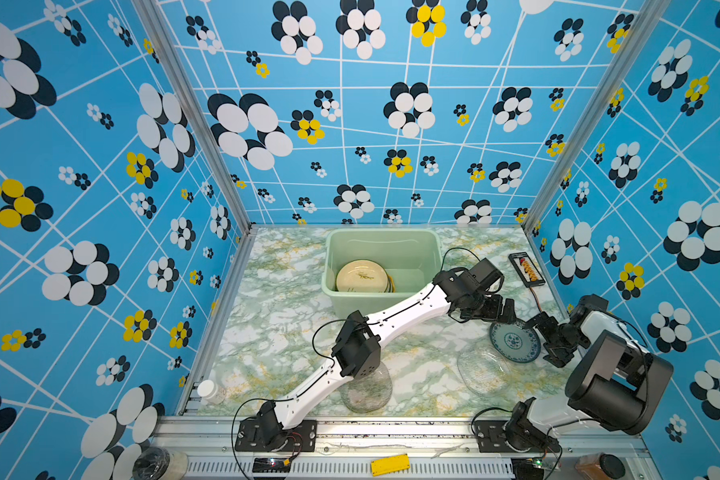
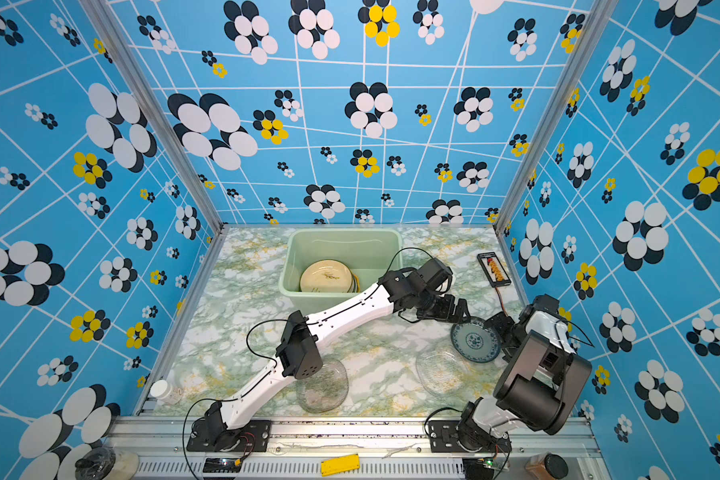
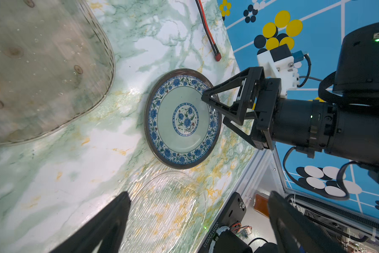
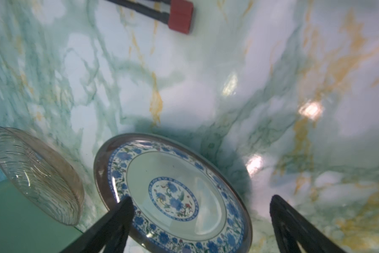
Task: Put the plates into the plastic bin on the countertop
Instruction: 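Lower the right gripper onto the floral plate's rim while the left gripper hovers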
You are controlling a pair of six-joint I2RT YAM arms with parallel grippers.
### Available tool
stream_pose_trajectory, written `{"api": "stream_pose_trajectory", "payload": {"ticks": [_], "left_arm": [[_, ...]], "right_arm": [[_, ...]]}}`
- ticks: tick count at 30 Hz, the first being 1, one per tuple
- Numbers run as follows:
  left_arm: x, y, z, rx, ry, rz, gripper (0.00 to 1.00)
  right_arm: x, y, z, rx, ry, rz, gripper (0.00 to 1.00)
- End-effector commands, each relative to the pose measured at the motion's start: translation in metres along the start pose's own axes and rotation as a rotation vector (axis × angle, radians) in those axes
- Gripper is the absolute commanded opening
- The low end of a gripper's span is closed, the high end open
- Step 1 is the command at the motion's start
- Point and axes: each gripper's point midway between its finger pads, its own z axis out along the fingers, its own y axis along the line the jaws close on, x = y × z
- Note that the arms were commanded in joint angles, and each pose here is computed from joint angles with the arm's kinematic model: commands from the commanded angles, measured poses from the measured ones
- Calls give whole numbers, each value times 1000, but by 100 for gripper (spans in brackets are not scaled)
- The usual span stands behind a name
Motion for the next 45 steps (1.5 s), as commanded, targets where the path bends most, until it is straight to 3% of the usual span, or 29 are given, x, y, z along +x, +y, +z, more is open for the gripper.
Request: {"api": "stream_pose_trajectory", "payload": {"ticks": [1, 5, 11, 16, 19, 23, 35, 45], "left_arm": [[-5, 9, 5, -20, -12, 17, 99], [-5, 12, 3, -28, -8, 17, 99], [-5, 18, 1, -45, 1, 16, 99], [-7, 19, -1, -48, -7, 23, 99], [-8, 18, 0, -42, -10, 20, 99], [-8, 14, 2, -23, -11, 19, 99], [-8, 16, 10, 8, 3, -7, 99], [-2, 34, 20, -12, 38, -119, 99]], "right_arm": [[-7, 15, -1, 9, -2, -119, 98], [-6, 26, 3, 44, 22, -195, 98], [-11, 20, -7, 96, -30, -196, 99], [-24, -7, -30, 189, -117, -85, 100], [-25, -29, -33, 223, -109, 5, 100], [-22, -43, -25, 247, -72, 33, 99], [-7, -13, 11, 41, 51, -12, 99], [20, 36, 29, -78, 137, -185, 95]]}}
